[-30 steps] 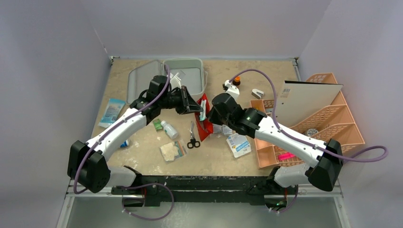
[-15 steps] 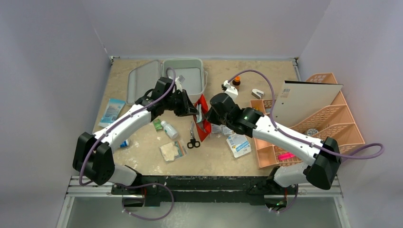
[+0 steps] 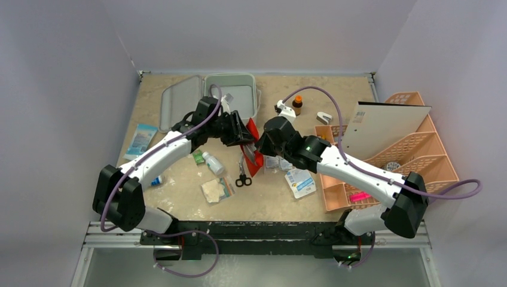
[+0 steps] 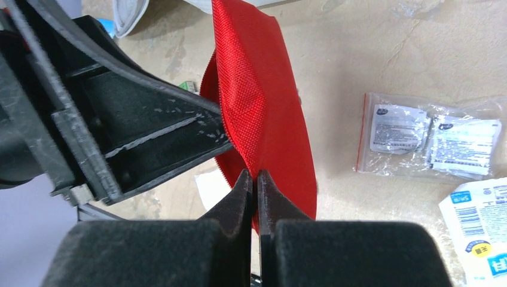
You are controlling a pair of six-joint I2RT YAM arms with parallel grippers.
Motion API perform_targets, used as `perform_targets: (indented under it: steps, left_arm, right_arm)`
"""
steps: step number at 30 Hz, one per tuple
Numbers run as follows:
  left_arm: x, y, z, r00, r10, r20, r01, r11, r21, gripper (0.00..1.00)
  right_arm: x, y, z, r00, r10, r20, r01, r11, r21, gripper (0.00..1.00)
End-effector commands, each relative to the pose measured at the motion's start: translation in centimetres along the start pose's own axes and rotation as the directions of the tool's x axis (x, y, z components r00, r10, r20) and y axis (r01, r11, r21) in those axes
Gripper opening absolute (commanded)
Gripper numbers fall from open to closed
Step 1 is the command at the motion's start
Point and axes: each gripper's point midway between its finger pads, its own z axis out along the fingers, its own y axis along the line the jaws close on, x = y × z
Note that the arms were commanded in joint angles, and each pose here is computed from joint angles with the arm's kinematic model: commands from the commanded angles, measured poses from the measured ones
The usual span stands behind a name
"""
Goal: Organize the medicine kit
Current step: Place the medical item at the medicine pouch, then zip the medicine pouch.
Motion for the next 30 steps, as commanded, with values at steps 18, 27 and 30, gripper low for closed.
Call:
perform_targets:
  steps: [18, 27, 30]
  left_arm:
    - [2.8, -4.3, -10.9, 0.777, 0.624, 0.089, -0.629, 0.761, 0.160, 0.45]
    - [4.5, -6.9, -11.9, 0.719, 0.687, 0.103, -0.675, 0.656, 0.337, 0.45]
    - [5.0, -7.8, -12.3, 0.689, 0.717, 0.112, -0.691, 0.602, 0.401, 0.45]
  right_arm:
    - [0.2, -3.2, -6.0, 0.775, -0.627, -0.076, 0.611, 0.775, -0.162, 0.00]
    - [3.1, -2.8, -9.6, 0.631, -0.774, -0.054, 0.692, 0.592, -0.413, 0.00]
    - [3.8, -1.7, -11.0, 0.618, -0.786, -0.003, 0.679, 0.535, -0.503, 0.00]
